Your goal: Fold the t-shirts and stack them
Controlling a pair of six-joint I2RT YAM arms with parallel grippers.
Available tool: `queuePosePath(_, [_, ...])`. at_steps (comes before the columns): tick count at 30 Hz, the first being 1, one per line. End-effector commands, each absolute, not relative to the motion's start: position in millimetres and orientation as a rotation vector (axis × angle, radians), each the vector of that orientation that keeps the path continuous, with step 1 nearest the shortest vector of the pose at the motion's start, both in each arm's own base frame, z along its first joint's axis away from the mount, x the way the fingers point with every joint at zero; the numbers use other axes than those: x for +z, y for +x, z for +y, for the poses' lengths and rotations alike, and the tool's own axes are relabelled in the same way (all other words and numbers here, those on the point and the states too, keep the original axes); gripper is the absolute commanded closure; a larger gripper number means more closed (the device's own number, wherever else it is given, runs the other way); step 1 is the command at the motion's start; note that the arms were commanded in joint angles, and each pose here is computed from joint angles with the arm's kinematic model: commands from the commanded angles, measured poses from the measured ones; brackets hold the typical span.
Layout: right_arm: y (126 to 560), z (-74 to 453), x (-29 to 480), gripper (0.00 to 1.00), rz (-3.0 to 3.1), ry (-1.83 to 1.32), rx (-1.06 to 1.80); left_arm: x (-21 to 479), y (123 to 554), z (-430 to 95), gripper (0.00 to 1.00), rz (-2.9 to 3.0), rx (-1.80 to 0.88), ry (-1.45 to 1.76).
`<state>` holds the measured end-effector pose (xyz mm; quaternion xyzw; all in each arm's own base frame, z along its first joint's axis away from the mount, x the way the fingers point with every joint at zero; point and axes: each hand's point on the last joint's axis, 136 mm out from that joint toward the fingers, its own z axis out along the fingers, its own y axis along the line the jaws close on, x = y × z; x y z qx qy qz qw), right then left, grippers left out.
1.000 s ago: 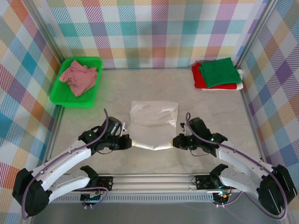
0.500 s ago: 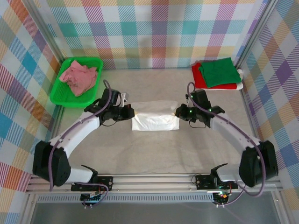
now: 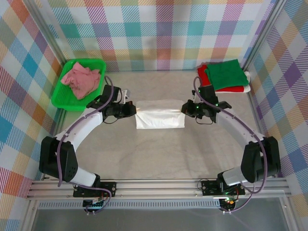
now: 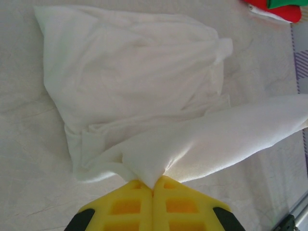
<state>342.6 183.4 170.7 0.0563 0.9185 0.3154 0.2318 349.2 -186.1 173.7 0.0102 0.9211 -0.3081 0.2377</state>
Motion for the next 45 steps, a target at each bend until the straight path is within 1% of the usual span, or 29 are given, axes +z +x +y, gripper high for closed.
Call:
queuePosePath(1, [339.6, 173.5, 185.5, 1.00, 2.488, 0.153, 0.852, 192.8, 344.9, -176.0, 1.00, 2.479, -0.835, 0.022])
queuePosePath(4, [349.7, 175.7, 194.5, 1.00, 2.471, 0.149, 0.849, 210.1, 354.3, -175.7, 1.00, 2.433, -0.813, 0.042])
queuePosePath(8, [378.8, 177.9, 193.2, 1.00, 2.484, 0.163, 0.837, 219.1, 383.9, -173.9, 1.00, 2.414, -0.806, 0.042])
queuePosePath(12, [422.5, 175.3, 176.8, 1.00, 2.507, 0.207, 0.810, 204.8, 426.6, -180.1, 1.00, 2.431, -0.821, 0.049])
queuePosePath(14, [448.4, 173.4, 163.5, 1.00, 2.531, 0.238, 0.806, 188.8, 455.5, -186.0, 1.00, 2.458, -0.827, 0.067])
queuePosePath(15, [458.8, 171.0, 156.3, 1.00, 2.544, 0.261, 0.800, 178.9, 468.8, -189.0, 0.96, 2.474, -0.835, 0.076])
queuePosePath(16, [469.4, 169.2, 146.3, 0.95, 2.559, 0.284, 0.792, 177.9, 485.3, -192.8, 0.80, 2.474, -0.842, 0.091])
queuePosePath(17, [479.0, 166.2, 136.5, 0.83, 2.577, 0.308, 0.780, 167.3, 499.4, -196.1, 0.69, 2.503, -0.855, 0.103])
queuePosePath(19, [491.4, 163.6, 119.3, 0.58, 2.618, 0.351, 0.779, 141.4, 521.1, -194.1, 0.63, 2.585, -0.835, 0.082])
queuePosePath(20, [495.1, 162.0, 115.6, 0.54, 2.640, 0.379, 0.783, 132.6, 528.8, -189.4, 0.54, 2.621, -0.810, 0.056])
queuePosePath(21, [495.6, 159.5, 113.7, 0.53, 2.658, 0.406, 0.778, 128.4, 534.8, -183.3, 0.44, 2.638, -0.771, 0.032])
queuePosePath(22, [495.7, 159.2, 117.6, 0.54, 2.653, 0.415, 0.780, 130.4, 538.6, -176.2, 0.39, 2.638, -0.728, 0.004])
queuePosePath(24, [491.6, 162.1, 137.7, 0.54, 2.607, 0.392, 0.802, 147.4, 536.2, -167.1, 0.38, 2.605, -0.673, -0.038])
queuePosePath(27, [468.1, 178.2, 177.8, 0.53, 2.524, 0.230, 0.786, 178.3, 511.8, -169.6, 0.34, 2.513, -0.634, -0.034])
queuePosePath(28, [456.5, 186.6, 186.2, 0.54, 2.502, 0.170, 0.786, 182.8, 500.2, -171.3, 0.34, 2.495, -0.605, -0.037])
queuePosePath(30, [436.1, 208.6, 191.7, 0.59, 2.462, 0.071, 0.850, 185.3, 479.7, -184.3, 0.37, 2.454, -0.617, -0.012])
queuePosePath(33, [420.3, 238.5, 178.2, 0.73, 2.442, 0.033, 1.053, 171.0, 462.5, -213.6, 0.43, 2.403, -0.737, 0.021])
queuePosePath(36, [427.8, 255.6, 153.2, 0.81, 2.467, 0.011, 1.132, 156.5, 475.7, -240.9, 0.50, 2.362, -0.900, 0.037])
queuePosePath(40, [454.2, 253.9, 121.5, 0.82, 2.486, 0.066, 1.109, 117.8, 499.7, -263.7, 0.54, 2.381, -0.992, 0.076])
queuePosePath(43, [469.6, 244.4, 91.4, 0.83, 2.508, 0.151, 1.101, 88.8, 508.8, -262.3, 0.54, 2.398, -0.952, 0.075])
queuePosePath(45, [472.2, 241.9, 73.7, 0.83, 2.534, 0.177, 1.101, 70.0, 508.3, -257.0, 0.53, 2.427, -0.909, 0.056])
